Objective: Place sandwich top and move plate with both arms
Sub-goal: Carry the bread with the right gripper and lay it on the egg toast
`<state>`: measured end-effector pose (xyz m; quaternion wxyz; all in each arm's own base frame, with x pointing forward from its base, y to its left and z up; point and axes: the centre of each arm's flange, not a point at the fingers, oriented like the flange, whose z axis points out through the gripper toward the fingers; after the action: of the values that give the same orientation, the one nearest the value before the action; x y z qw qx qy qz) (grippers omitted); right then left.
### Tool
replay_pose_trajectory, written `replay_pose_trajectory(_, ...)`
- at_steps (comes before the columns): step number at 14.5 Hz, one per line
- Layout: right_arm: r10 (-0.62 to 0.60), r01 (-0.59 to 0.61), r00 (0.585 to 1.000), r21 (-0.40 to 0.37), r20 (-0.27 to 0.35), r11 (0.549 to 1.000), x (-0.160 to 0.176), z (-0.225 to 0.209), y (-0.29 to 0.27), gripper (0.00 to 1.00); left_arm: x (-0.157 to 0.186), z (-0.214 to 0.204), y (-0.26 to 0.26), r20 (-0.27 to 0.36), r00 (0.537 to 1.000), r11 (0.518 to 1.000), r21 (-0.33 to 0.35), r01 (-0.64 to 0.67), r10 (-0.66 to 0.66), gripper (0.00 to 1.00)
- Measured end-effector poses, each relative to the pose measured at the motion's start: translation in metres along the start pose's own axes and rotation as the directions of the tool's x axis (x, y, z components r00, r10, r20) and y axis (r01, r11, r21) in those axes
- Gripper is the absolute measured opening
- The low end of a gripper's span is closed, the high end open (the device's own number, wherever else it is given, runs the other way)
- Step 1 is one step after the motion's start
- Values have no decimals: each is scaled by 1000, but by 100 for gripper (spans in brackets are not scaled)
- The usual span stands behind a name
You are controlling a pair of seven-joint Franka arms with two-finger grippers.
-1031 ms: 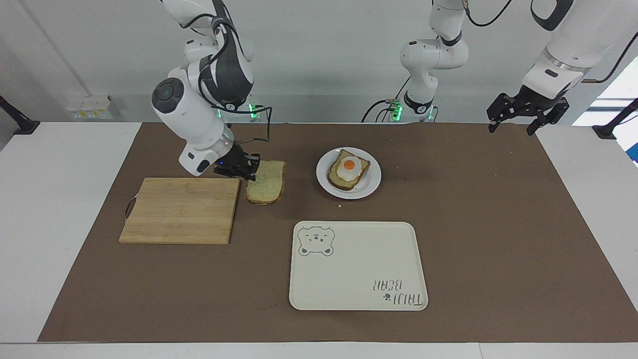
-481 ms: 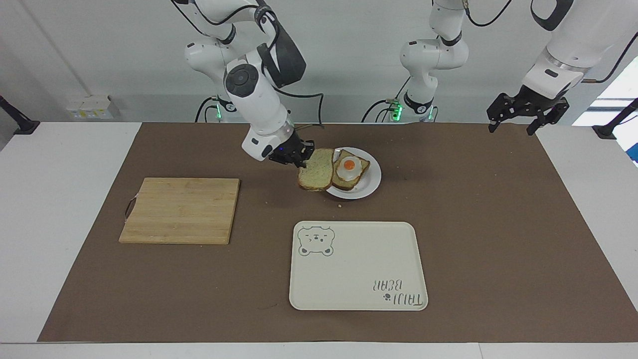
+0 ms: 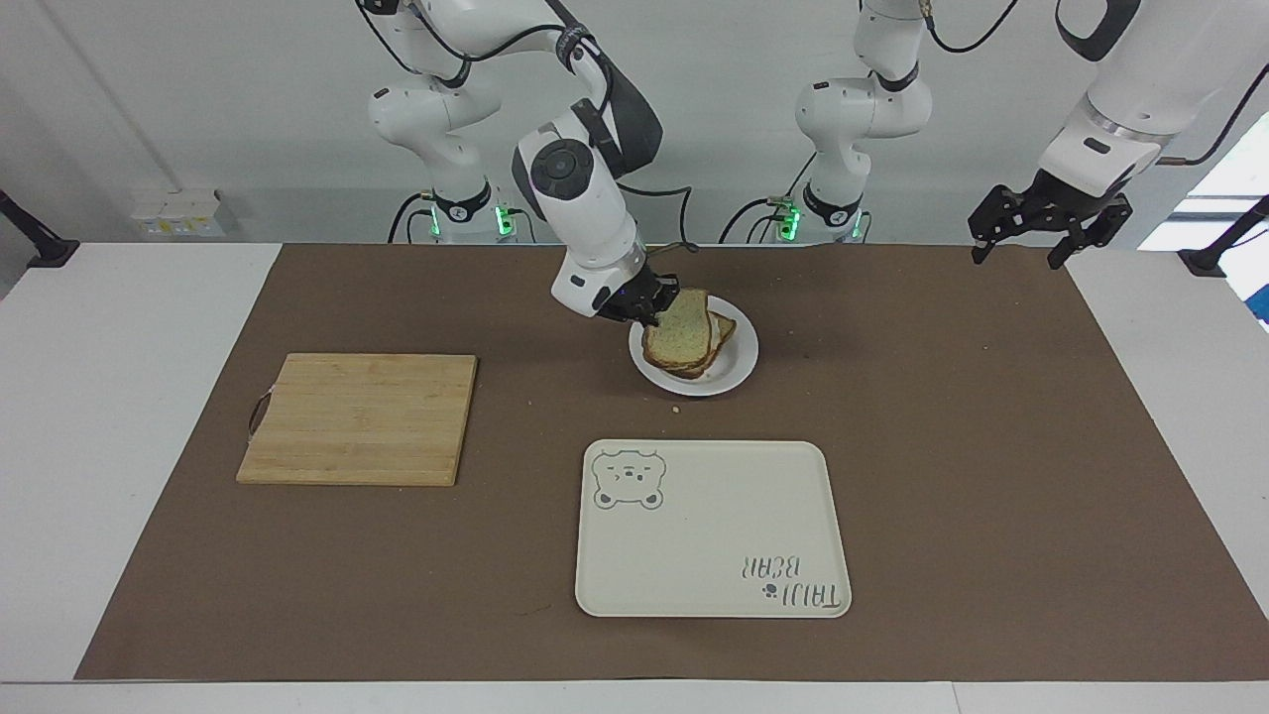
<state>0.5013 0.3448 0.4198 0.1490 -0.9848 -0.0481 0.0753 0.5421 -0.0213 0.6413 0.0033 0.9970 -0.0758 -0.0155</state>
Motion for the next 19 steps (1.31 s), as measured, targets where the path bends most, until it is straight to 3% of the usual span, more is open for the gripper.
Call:
replay_pose_trajectory(10,-21,21,1000,-34,-5,999,-13,87,-27,11,0,0,0,0,1000,1000,0,0,0,100)
replay_pose_trajectory(14,-3,4,1000,-43,3,999,-12,98,-23,11,0,0,0,0,1000,1000,0,0,0,100)
replay_pose_trajectory(19,-2,1,1000,-47,-8,999,-8,94,-20,61,0,0,0,0,1000,1000,0,0,0,100)
